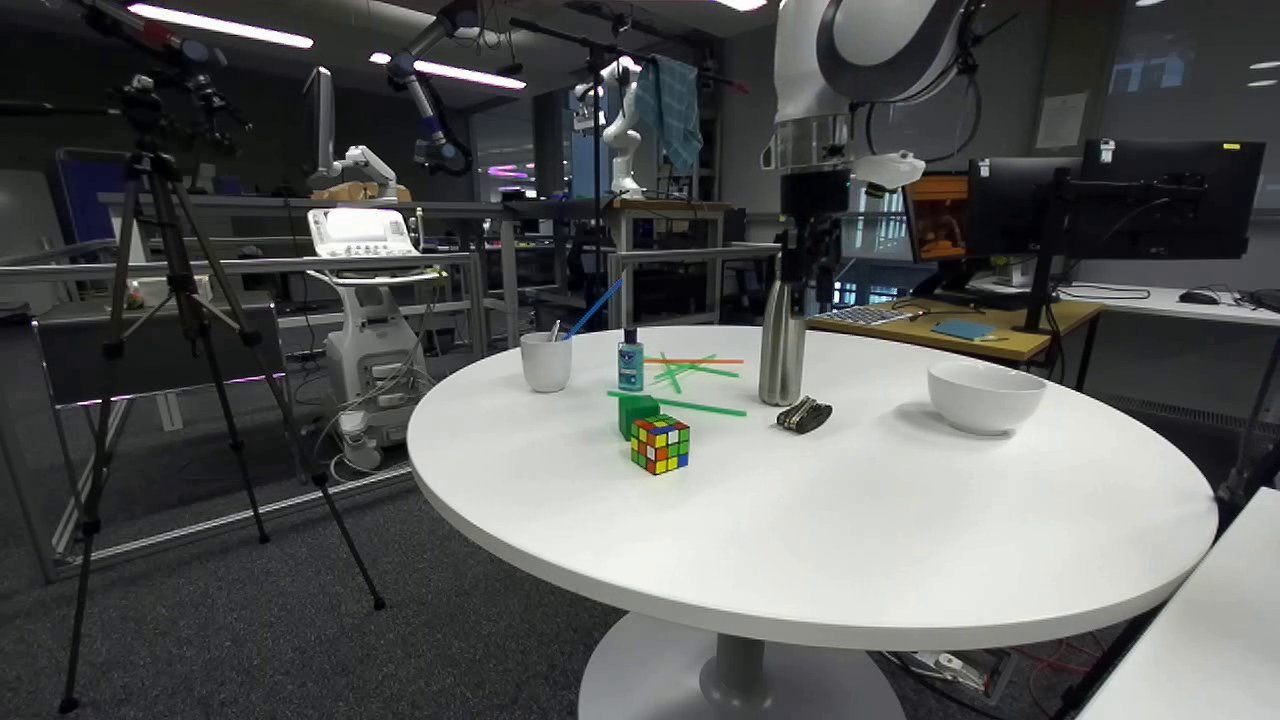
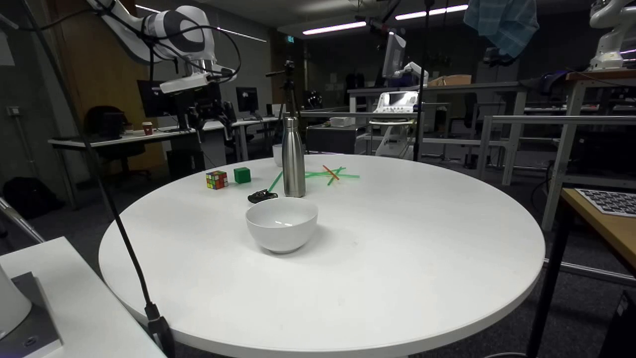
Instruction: Place the Rubik's cube on top of the green block
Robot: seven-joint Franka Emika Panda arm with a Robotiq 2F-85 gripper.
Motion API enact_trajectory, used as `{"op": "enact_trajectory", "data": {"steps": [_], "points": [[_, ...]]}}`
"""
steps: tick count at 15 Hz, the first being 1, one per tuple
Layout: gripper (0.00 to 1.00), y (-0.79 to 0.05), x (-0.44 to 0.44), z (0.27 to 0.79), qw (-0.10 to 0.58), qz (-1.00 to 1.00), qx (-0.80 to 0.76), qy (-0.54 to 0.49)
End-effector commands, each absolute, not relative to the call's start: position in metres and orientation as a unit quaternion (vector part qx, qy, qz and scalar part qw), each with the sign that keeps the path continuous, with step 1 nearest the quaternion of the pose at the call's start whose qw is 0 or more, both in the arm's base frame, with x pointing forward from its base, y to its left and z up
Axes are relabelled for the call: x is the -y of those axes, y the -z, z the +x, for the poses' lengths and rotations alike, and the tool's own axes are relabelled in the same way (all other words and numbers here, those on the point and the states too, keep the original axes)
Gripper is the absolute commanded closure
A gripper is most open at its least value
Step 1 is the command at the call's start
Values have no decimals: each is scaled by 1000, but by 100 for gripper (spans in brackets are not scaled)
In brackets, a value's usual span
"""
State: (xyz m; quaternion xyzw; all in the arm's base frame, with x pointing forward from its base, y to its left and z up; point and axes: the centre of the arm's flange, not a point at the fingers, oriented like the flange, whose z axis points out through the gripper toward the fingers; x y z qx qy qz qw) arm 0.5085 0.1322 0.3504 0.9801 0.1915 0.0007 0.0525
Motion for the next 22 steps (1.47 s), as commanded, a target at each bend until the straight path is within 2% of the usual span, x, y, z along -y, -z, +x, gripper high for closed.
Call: {"op": "enact_trajectory", "data": {"steps": [1, 15, 22], "points": [[0, -347, -155, 535, 26, 975, -222, 1], [0, -282, -200, 572, -6, 960, -277, 34], [0, -274, -219, 587, 7, 978, -206, 30]]}}
